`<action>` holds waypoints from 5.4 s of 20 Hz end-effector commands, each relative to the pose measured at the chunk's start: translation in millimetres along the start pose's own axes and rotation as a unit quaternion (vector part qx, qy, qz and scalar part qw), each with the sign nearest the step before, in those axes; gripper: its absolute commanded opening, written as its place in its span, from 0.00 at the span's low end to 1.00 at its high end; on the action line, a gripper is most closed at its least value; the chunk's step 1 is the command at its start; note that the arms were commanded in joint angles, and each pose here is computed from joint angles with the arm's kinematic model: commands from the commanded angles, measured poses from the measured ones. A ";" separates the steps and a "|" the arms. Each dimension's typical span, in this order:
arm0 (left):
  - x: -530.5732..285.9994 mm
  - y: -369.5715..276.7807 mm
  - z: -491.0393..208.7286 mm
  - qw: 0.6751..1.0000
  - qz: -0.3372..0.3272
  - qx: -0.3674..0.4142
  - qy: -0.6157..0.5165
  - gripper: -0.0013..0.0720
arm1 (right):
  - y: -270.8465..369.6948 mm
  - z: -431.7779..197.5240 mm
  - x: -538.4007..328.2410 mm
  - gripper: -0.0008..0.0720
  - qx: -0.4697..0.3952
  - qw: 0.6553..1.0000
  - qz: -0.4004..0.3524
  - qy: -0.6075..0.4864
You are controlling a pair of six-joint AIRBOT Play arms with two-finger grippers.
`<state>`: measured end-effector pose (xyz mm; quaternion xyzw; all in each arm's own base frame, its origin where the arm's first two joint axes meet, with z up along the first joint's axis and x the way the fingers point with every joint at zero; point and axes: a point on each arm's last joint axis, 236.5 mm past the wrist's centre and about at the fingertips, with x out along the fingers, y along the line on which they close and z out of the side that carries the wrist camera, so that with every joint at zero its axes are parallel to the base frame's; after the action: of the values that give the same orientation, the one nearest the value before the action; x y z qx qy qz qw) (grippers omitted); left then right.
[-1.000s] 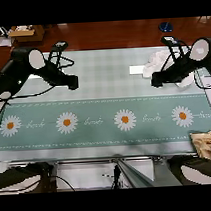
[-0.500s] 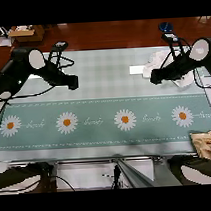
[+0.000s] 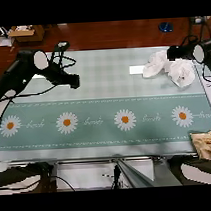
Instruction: Fold the shirts.
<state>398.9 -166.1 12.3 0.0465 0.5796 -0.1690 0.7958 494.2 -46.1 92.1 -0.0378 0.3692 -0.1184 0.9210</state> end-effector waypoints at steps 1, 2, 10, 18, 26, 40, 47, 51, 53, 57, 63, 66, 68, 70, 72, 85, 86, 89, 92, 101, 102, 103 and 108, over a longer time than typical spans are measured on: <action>4.1 1.0 1.1 1.000 0.001 -0.001 0.000 1.00 | -46.5 -5.2 38.7 0.83 0.067 0.997 -0.033 -0.004; 3.4 0.6 0.9 1.000 0.000 0.000 0.001 1.00 | -55.1 -16.9 51.3 0.83 0.087 0.996 -0.034 0.013; -4.7 -46.6 4.3 0.994 -0.098 -0.044 -0.004 1.00 | -45.1 -98.2 137.8 0.84 0.165 0.980 0.005 0.110; -10.5 -56.1 7.6 0.992 -0.120 -0.037 -0.012 1.00 | -33.1 -94.1 158.9 0.05 0.202 0.975 0.027 0.087; -173.5 -56.2 92.1 0.972 -0.120 0.005 -0.203 1.00 | -61.2 96.0 -18.5 0.04 0.179 0.970 0.061 -0.151; -452.1 -94.3 -16.8 0.898 -0.099 0.107 -0.414 1.00 | 33.7 86.1 -404.8 0.05 0.108 0.895 0.316 -0.296; -374.1 -83.8 -33.6 0.949 -0.103 0.091 -0.285 0.98 | 203.5 -38.9 -307.2 0.05 -0.074 0.909 0.410 0.000; -314.9 -61.9 -44.1 0.974 -0.076 0.077 -0.201 0.74 | 269.2 -152.9 -208.2 0.05 -0.211 0.909 0.333 0.136; -281.0 -56.5 -52.9 0.983 -0.078 0.066 -0.154 0.75 | 270.0 -200.7 -162.8 0.05 -0.274 0.902 0.275 0.190; -208.6 -47.3 -76.2 0.993 -0.085 0.038 -0.066 0.88 | 242.3 -207.7 -118.8 0.30 -0.312 0.910 0.180 0.205; -104.1 -41.9 -104.9 0.994 -0.107 -0.018 -0.009 0.96 | 145.2 -117.8 -138.6 0.82 -0.310 0.939 0.080 0.123; -63.5 -56.5 -127.0 0.987 -0.151 -0.045 0.012 0.96 | 76.0 -84.7 -136.9 0.82 -0.220 0.969 0.041 0.109; -44.8 -74.8 -137.9 0.977 -0.198 -0.074 0.022 0.96 | 30.9 -78.8 -126.2 0.82 -0.160 0.979 0.021 0.123; -32.5 -99.5 -142.5 0.959 -0.263 -0.099 0.029 0.96 | 10.5 -84.9 -111.8 0.82 -0.097 0.983 0.047 0.149; -19.9 -115.4 -145.0 0.942 -0.308 -0.125 0.043 0.96 | 6.6 -88.5 -100.2 0.82 -0.011 0.981 0.103 0.162; 64.0 -167.2 -165.9 0.896 -0.367 -0.203 0.145 0.96 | 10.3 -159.0 -67.2 0.81 0.098 0.941 0.211 0.247; 68.1 -169.3 -167.2 0.896 -0.364 -0.205 0.147 0.96 | 10.9 -162.2 -66.9 0.80 0.097 0.940 0.212 0.251; 78.4 -173.8 -175.5 0.894 -0.352 -0.223 0.165 0.76 | 10.6 -161.0 -65.6 0.80 0.098 0.941 0.211 0.247; 88.3 -172.5 -175.3 0.890 -0.344 -0.247 0.170 0.42 | 13.0 -158.2 -65.6 0.80 0.103 0.940 0.215 0.243; 94.7 -168.8 -161.6 0.890 -0.340 -0.267 0.144 0.05 | 27.3 -154.5 -72.4 0.80 0.111 0.932 0.248 0.242; 94.3 -169.2 -161.8 0.890 -0.340 -0.266 0.144 0.05 | 34.9 -152.8 -76.9 0.80 0.102 0.927 0.269 0.239; 93.3 -170.1 -162.5 0.891 -0.344 -0.258 0.144 0.05 | 46.9 -148.1 -83.8 0.80 0.084 0.921 0.304 0.228; 86.5 -176.2 -168.2 0.887 -0.358 -0.247 0.158 0.05 | 76.0 -114.8 -96.5 0.81 0.060 0.908 0.387 0.150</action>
<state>218.0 -302.4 -105.6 -0.3367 0.6942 -0.2738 0.5742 350.4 38.6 45.9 0.1790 0.5223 0.1787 0.8144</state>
